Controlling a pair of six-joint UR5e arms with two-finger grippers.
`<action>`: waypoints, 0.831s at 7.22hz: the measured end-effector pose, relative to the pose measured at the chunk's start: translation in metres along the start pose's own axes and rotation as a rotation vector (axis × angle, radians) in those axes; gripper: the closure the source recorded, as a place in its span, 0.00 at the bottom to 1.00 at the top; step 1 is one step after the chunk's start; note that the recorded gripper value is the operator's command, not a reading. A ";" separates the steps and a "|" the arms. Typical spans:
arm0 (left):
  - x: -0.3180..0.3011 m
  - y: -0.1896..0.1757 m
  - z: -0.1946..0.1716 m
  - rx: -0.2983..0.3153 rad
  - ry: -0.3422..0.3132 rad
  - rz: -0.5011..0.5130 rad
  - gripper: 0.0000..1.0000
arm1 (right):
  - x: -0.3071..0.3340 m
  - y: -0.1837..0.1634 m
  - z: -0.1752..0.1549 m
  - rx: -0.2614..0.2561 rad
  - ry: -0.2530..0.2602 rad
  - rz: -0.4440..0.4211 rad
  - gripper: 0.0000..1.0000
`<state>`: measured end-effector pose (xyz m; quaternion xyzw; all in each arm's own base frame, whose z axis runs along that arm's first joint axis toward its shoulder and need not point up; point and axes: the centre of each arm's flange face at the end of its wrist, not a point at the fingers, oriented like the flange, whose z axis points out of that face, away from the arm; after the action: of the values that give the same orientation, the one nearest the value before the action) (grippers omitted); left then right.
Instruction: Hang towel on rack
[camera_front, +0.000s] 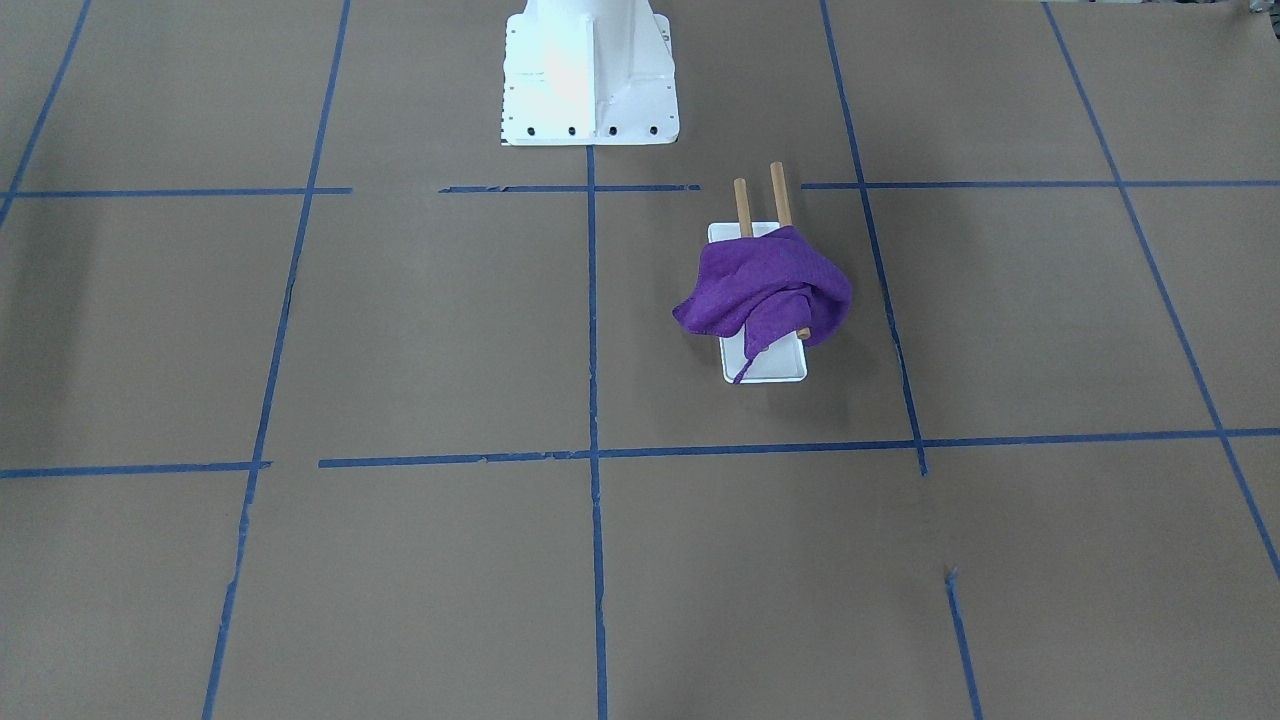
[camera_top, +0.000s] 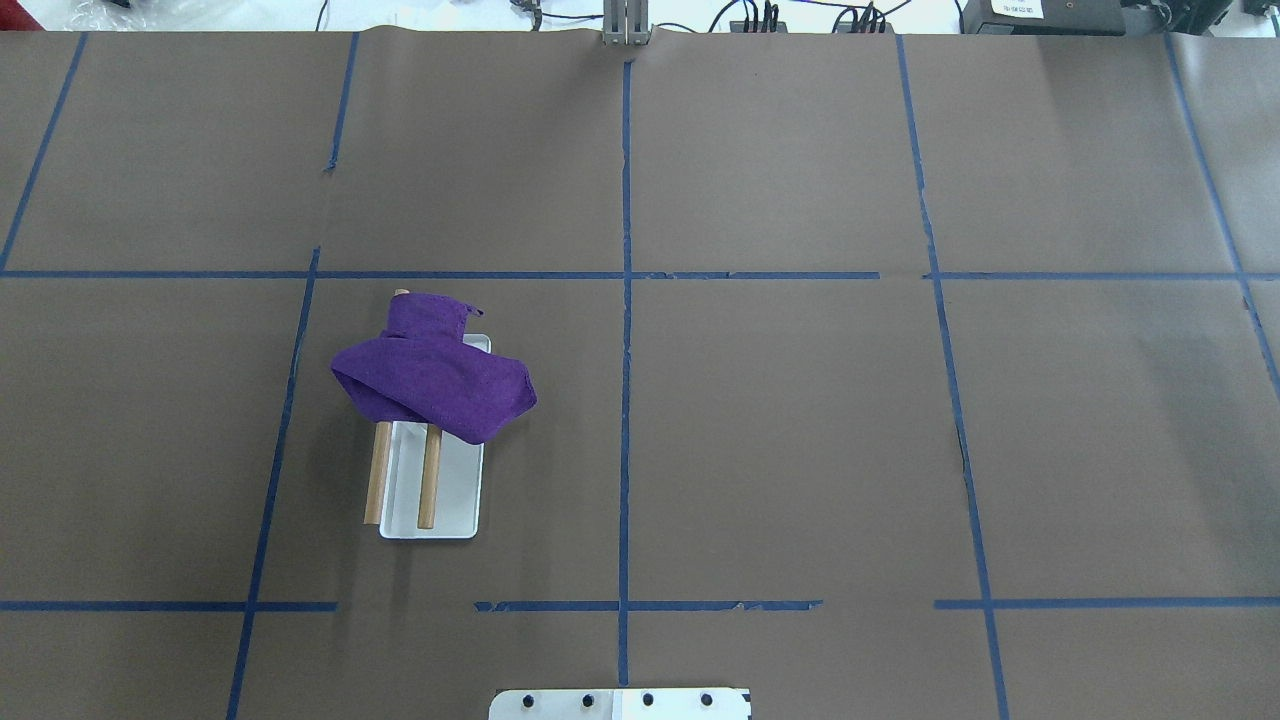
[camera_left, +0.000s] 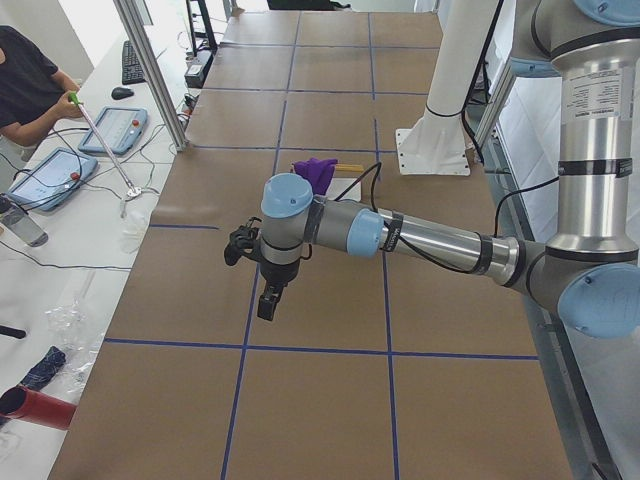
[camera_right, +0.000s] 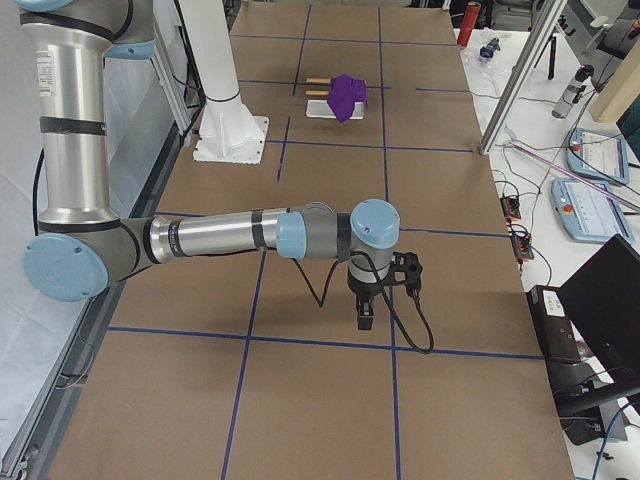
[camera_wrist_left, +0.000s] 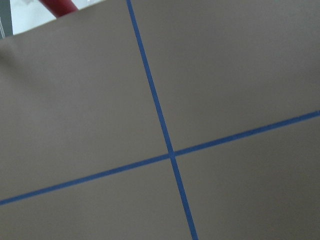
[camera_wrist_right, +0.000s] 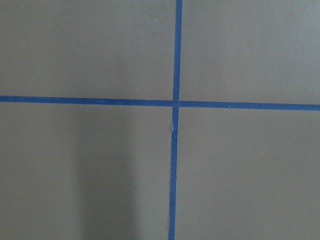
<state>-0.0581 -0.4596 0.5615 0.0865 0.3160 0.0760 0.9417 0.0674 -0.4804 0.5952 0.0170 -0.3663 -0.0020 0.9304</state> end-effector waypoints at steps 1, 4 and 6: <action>-0.004 0.010 0.010 -0.043 0.030 -0.032 0.00 | 0.000 0.003 0.000 -0.002 -0.001 -0.002 0.00; -0.013 0.025 0.043 -0.093 0.170 -0.085 0.00 | -0.001 0.008 -0.002 0.002 0.000 -0.007 0.00; -0.010 0.021 0.039 -0.062 0.161 -0.054 0.00 | -0.002 0.009 -0.002 0.002 -0.001 -0.007 0.00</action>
<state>-0.0445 -0.4461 0.6023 0.0422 0.3903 0.0669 0.9173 0.0675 -0.4713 0.5929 0.0193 -0.3667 -0.0051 0.9301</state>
